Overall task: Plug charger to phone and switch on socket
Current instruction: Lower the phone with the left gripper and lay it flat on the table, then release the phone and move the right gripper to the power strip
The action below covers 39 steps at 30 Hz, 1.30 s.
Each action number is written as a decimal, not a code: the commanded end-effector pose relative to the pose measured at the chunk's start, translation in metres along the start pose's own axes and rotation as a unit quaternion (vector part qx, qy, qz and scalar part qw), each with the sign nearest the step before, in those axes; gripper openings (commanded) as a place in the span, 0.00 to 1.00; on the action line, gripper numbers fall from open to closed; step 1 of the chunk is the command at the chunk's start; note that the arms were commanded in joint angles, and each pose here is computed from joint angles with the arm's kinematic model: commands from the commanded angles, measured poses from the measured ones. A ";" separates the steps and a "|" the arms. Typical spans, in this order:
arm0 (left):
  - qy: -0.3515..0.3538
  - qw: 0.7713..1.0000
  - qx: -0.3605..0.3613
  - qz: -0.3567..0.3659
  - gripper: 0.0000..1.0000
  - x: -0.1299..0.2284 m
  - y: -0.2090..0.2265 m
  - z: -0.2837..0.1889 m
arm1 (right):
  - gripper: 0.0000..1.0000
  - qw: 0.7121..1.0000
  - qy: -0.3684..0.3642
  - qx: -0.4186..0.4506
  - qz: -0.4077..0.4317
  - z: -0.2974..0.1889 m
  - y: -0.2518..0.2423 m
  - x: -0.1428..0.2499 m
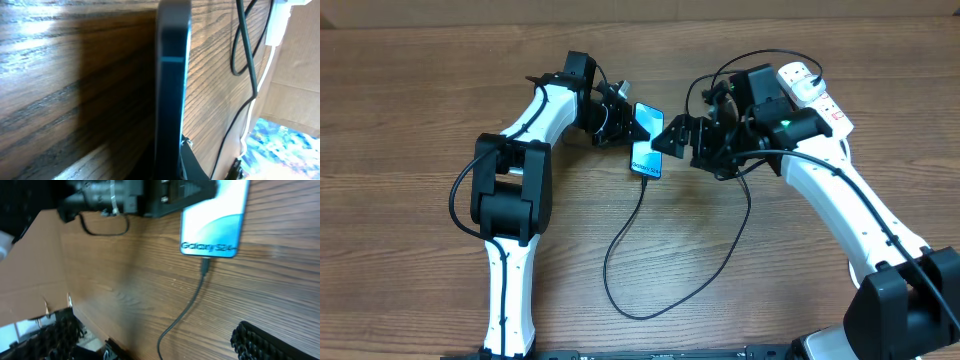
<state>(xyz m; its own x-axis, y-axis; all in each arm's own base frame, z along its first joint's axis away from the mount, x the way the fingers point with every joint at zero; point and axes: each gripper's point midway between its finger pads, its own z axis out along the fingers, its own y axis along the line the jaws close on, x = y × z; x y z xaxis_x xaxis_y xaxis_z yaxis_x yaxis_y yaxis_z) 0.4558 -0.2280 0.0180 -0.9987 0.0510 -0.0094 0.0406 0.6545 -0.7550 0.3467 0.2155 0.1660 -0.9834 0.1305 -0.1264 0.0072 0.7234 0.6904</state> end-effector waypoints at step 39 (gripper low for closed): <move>-0.029 0.948 -0.317 0.002 0.47 -0.009 0.066 -0.063 | 1.00 0.972 -0.082 0.197 0.098 -0.061 -0.107 -0.026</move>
<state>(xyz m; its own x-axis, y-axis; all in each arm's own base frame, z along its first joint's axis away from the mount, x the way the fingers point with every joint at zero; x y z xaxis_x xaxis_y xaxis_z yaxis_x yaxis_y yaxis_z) 0.4603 -0.1625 0.0103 -0.9996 0.0130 -0.0264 0.0212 0.9393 -0.3425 0.3538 0.1095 0.1272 -0.9317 0.3487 -0.1016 0.2809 0.8691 0.4072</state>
